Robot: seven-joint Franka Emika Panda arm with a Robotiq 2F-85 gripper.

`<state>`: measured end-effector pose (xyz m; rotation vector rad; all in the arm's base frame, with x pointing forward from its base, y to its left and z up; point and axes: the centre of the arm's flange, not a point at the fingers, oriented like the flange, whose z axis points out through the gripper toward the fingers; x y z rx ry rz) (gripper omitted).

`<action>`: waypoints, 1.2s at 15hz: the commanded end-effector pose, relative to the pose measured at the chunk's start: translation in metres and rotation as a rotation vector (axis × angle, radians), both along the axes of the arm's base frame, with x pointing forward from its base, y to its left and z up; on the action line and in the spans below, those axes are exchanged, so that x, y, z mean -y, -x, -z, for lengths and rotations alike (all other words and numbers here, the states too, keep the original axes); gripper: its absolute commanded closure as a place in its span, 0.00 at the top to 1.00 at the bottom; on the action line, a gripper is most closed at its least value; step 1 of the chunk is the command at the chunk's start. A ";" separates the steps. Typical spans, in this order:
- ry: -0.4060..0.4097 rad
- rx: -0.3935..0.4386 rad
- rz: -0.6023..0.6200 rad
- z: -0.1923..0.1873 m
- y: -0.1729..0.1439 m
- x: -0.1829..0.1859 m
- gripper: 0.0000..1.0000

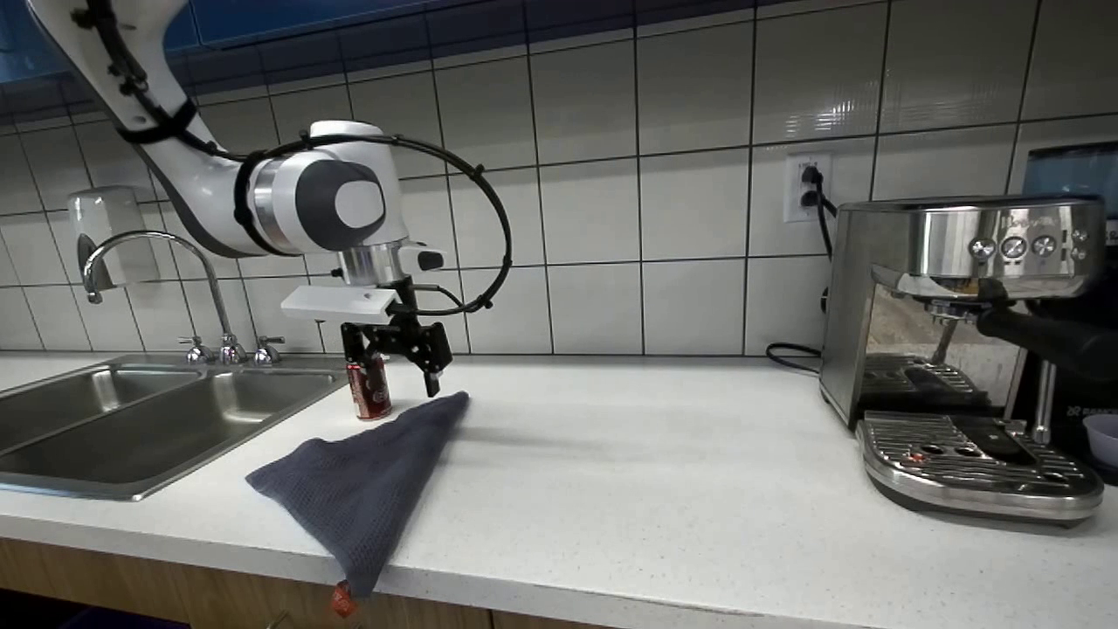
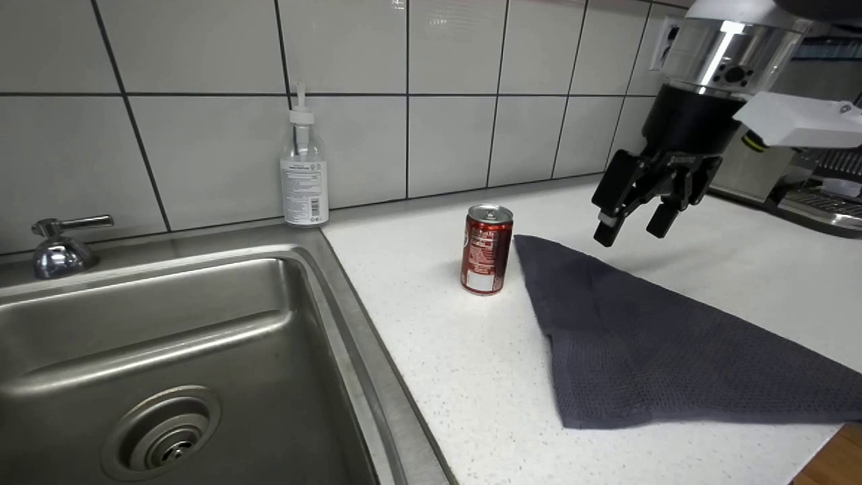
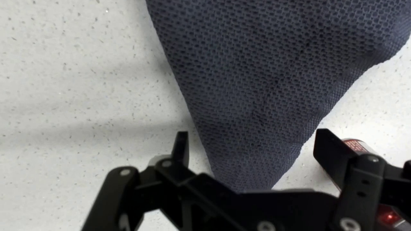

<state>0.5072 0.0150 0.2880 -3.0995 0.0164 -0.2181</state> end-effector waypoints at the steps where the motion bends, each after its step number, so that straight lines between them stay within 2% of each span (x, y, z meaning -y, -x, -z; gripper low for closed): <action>1: -0.016 -0.011 0.046 -0.001 -0.028 0.000 1.00; 11: -0.009 -0.004 0.088 0.018 -0.095 -0.010 1.00; 18: -0.002 -0.026 0.125 0.039 -0.126 -0.015 1.00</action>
